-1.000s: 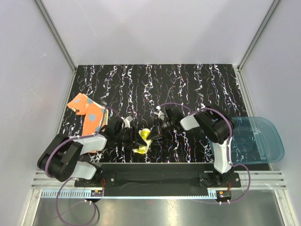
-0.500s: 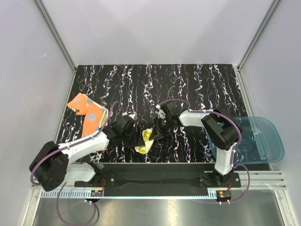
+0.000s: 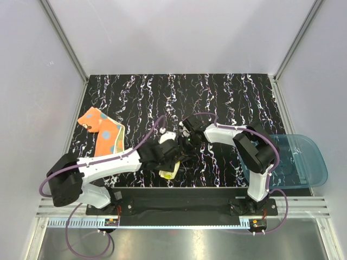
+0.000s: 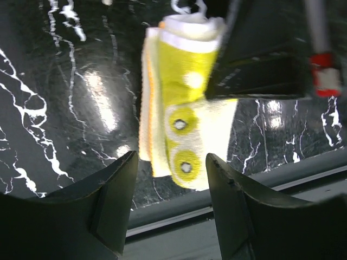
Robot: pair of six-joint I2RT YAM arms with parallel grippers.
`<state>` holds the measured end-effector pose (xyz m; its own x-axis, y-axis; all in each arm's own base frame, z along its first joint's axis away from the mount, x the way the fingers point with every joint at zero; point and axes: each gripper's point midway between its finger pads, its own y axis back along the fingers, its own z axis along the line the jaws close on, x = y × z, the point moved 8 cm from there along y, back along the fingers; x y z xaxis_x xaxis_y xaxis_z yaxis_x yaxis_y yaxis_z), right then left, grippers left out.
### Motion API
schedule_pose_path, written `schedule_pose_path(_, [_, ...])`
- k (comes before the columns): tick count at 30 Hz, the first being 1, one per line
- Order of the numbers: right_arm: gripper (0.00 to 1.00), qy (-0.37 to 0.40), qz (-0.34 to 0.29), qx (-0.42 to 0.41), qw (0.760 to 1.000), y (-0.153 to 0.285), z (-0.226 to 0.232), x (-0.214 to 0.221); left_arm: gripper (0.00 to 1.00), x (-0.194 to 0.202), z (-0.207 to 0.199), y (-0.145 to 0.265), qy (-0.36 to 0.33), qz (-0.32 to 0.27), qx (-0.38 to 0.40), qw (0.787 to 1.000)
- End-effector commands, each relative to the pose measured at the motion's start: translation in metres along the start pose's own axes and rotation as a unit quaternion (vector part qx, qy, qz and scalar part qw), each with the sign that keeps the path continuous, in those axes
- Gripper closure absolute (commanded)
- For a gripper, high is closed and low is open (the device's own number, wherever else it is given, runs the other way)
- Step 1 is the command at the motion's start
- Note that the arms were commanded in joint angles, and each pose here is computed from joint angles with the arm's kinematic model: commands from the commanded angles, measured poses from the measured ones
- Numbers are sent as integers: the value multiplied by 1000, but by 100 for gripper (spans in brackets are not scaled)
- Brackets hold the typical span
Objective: Roll the towels
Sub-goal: Roll the towel
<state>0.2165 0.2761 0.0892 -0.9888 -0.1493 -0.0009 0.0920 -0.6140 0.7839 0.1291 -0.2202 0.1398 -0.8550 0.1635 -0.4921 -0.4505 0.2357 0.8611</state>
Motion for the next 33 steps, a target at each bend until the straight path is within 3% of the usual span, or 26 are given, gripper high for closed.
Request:
schedule_pose_path(1, [95,12,1,34,999,2,1,4,42,-12,-18,5,-20,-33,-24,999])
schedule_pose_path(10, [94,15,6,33,999,1,1,5,41,1,-47,-13,-49,-2,-22,999])
schedule_pose_path(17, [93,16,9,27,999,0,2,4,41,23,-46,-35,-70,31,-59,995])
schedule_pose_path(25, [88,19,16,21,999,1,3,5,48,47,-45,-55,-96,49,-84,991])
schedule_pose_path(28, [84,22,17,23,999,2,4,5,50,47,-43,-53,-93,43,-79,992])
schedule_pose_path(33, [60,32,20,36,999,6,3,5,55,44,-44,-48,-94,34,-51,994])
